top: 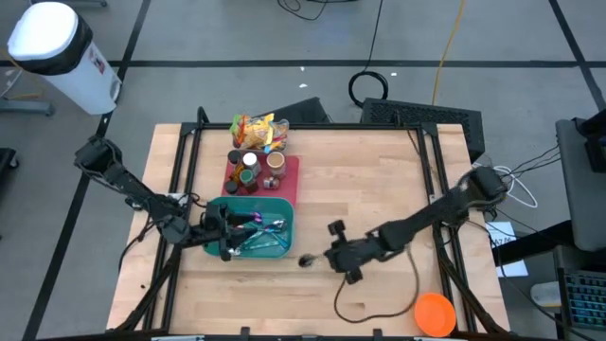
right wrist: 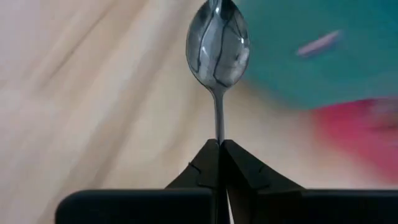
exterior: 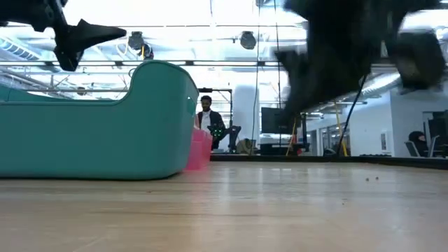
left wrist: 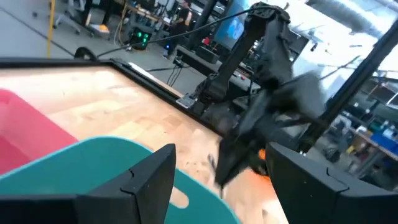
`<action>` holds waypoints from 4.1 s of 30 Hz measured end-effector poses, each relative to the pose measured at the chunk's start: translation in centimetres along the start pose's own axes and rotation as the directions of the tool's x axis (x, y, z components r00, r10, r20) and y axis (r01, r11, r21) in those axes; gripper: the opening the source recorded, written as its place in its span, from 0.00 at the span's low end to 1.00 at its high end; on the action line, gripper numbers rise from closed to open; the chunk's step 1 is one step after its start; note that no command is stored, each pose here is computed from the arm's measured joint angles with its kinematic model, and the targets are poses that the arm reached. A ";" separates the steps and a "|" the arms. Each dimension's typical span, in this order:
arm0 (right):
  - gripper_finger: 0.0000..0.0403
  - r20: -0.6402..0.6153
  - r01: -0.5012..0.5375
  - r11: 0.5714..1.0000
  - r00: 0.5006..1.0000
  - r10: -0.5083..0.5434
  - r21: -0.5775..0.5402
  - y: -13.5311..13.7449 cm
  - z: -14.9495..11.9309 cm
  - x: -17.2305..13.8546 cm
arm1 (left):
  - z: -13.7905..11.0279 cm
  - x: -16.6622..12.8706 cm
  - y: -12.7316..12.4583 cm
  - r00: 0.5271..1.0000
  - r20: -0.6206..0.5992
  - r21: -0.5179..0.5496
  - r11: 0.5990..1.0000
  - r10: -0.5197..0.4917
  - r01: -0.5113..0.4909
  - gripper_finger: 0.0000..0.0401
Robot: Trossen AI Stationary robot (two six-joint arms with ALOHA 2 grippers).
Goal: Pick & Place Food Item
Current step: Put the black spoon into the blue bin, then adjust the blue bin on the table
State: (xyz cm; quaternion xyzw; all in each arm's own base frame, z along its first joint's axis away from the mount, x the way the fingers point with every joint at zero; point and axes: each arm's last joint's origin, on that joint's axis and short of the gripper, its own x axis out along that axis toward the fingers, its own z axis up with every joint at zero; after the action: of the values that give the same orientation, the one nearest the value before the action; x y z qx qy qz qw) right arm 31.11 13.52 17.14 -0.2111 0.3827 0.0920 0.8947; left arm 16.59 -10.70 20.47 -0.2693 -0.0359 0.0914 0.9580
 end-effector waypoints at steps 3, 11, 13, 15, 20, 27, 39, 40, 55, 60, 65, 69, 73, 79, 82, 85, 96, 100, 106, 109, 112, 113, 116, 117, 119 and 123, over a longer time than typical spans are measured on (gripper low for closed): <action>0.00 0.060 0.233 0.972 0.971 -0.230 -0.036 -0.3 1.3 -2.8 | 0.4 0.9 0.0 1.000 -0.009 -0.013 1.000 -0.017 0.016 0.64; 0.00 0.092 0.598 0.796 0.801 -0.592 -0.087 -1.8 2.5 -4.8 | 1.2 5.4 -2.7 1.000 -0.007 0.229 0.973 -0.016 0.017 0.64; 0.00 0.094 0.614 0.783 0.789 -0.607 -0.096 -2.1 2.6 -4.7 | 1.2 6.9 -3.4 1.000 -0.022 0.284 0.959 0.009 -0.002 0.64; 0.00 0.099 0.628 0.774 0.778 -0.620 -0.085 -2.6 2.8 -4.7 | 1.3 8.3 -4.1 0.998 -0.036 0.318 0.948 0.043 -0.029 0.64; 0.00 0.091 0.684 0.723 0.729 -0.678 -0.098 -3.0 2.9 -4.8 | 1.4 11.4 -4.6 0.988 -0.063 0.365 0.924 0.143 -0.111 0.64; 0.01 0.092 0.684 0.723 0.729 -0.678 -0.099 -2.8 2.9 -4.9 | 2.2 12.8 -4.5 0.984 -0.022 0.361 0.919 0.178 -0.158 0.64; 0.01 0.133 0.649 0.757 0.759 -0.637 -0.081 -2.6 3.4 -5.0 | 2.1 13.0 -4.2 0.983 -0.039 0.373 0.915 0.181 -0.153 0.64; 0.00 0.133 0.649 0.756 0.759 -0.637 -0.082 -2.6 3.4 -5.0 | 2.0 13.0 -4.2 0.983 -0.044 0.374 0.916 0.176 -0.147 0.64; 0.00 0.206 0.529 0.847 0.835 -0.511 -0.043 -2.2 3.7 -4.8 | 1.3 12.8 -4.1 0.980 -0.157 0.567 0.824 0.120 -0.010 0.64; 0.00 0.223 0.497 0.867 0.851 -0.475 -0.049 -2.1 3.7 -4.8 | 1.3 12.8 -4.3 0.979 -0.191 0.597 0.800 0.070 0.060 0.56; 0.00 0.224 0.496 0.867 0.851 -0.475 -0.048 -2.1 3.8 -4.8 | 1.2 12.8 -4.4 0.974 -0.226 0.580 0.806 0.024 0.115 0.35; 0.00 0.226 0.494 0.868 0.852 -0.473 -0.043 -2.1 3.8 -4.8 | 1.2 12.8 -4.6 0.968 -0.251 0.557 0.814 -0.024 0.164 0.11; 0.01 0.231 0.486 0.873 0.846 -0.481 0.040 -2.1 3.9 -4.9 | 2.4 11.7 -5.2 0.965 -0.257 0.516 0.838 -0.045 0.177 0.04; 0.09 0.242 0.466 0.879 0.845 -0.476 0.101 -1.2 3.9 -5.8 | 4.4 7.4 -5.6 0.952 -0.301 0.481 0.871 0.051 0.105 0.02; 0.14 0.283 0.435 0.886 0.840 -0.463 0.158 -0.7 4.4 -7.2 | 5.0 4.7 -5.7 0.953 -0.286 0.442 0.896 0.096 0.042 0.02; 0.18 0.301 0.411 0.894 0.842 -0.448 0.179 -0.3 4.5 -8.0 | 5.2 1.5 -5.4 0.965 -0.246 0.391 0.920 0.088 0.016 0.02; 0.22 0.323 0.403 0.896 0.836 -0.444 0.188 -0.2 4.7 -8.7 | -0.3 -3.9 0.4 0.953 -0.292 0.063 0.995 0.086 -0.071 0.03; 0.23 0.318 0.399 0.886 0.830 -0.458 0.235 -0.9 4.7 -8.6 | -1.7 -3.6 2.7 0.954 -0.275 -0.083 0.985 0.122 -0.150 0.11; 0.29 0.354 0.237 0.920 0.870 -0.344 0.311 -2.0 4.7 -7.9 | -1.3 -2.6 3.3 0.955 -0.263 -0.070 0.985 0.136 -0.160 0.29; 0.34 0.366 0.141 0.929 0.890 -0.271 0.343 -2.7 4.6 -7.0 | -0.9 -2.1 3.3 0.959 -0.258 -0.050 0.990 0.118 -0.135 0.41; 0.39 0.350 0.120 0.922 0.901 -0.257 0.368 -3.1 4.3 -6.1 | -0.3 -1.7 3.1 0.969 -0.237 -0.047 0.995 0.077 -0.090 0.51; 0.40 0.356 0.120 0.915 0.895 -0.268 0.386 -3.3 4.4 -5.6 | 0.0 -1.7 2.9 0.974 -0.219 -0.043 0.996 0.065 -0.076 0.54; 0.44 0.397 0.103 0.895 0.870 -0.292 0.434 -3.8 4.7 -3.9 | 1.1 -1.6 2.4 0.989 -0.149 -0.029 0.999 0.013 -0.017 0.60; 0.45 0.427 0.085 0.893 0.856 -0.293 0.441 -4.1 4.8 -3.2 | 1.5 -1.6 2.2 0.992 -0.124 -0.022 1.000 -0.006 0.004 0.62; 0.45 0.484 0.040 0.907 0.836 -0.260 0.419 -4.8 4.9 -1.6 | 2.2 -1.7 1.8 0.996 -0.074 -0.006 0.999 -0.039 0.039 0.64; 0.42 0.460 0.004 0.914 0.863 -0.208 0.405 -7.1 5.0 1.5 | 3.2 -1.7 1.4 0.998 0.004 0.034 0.997 -0.066 0.066 0.64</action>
State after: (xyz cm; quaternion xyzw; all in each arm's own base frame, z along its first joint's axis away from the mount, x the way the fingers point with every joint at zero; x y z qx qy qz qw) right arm 37.66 9.39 21.31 -0.0192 0.1392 0.0145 0.9900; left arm 14.30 -8.25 22.43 -0.2514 -0.0457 0.0608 0.9649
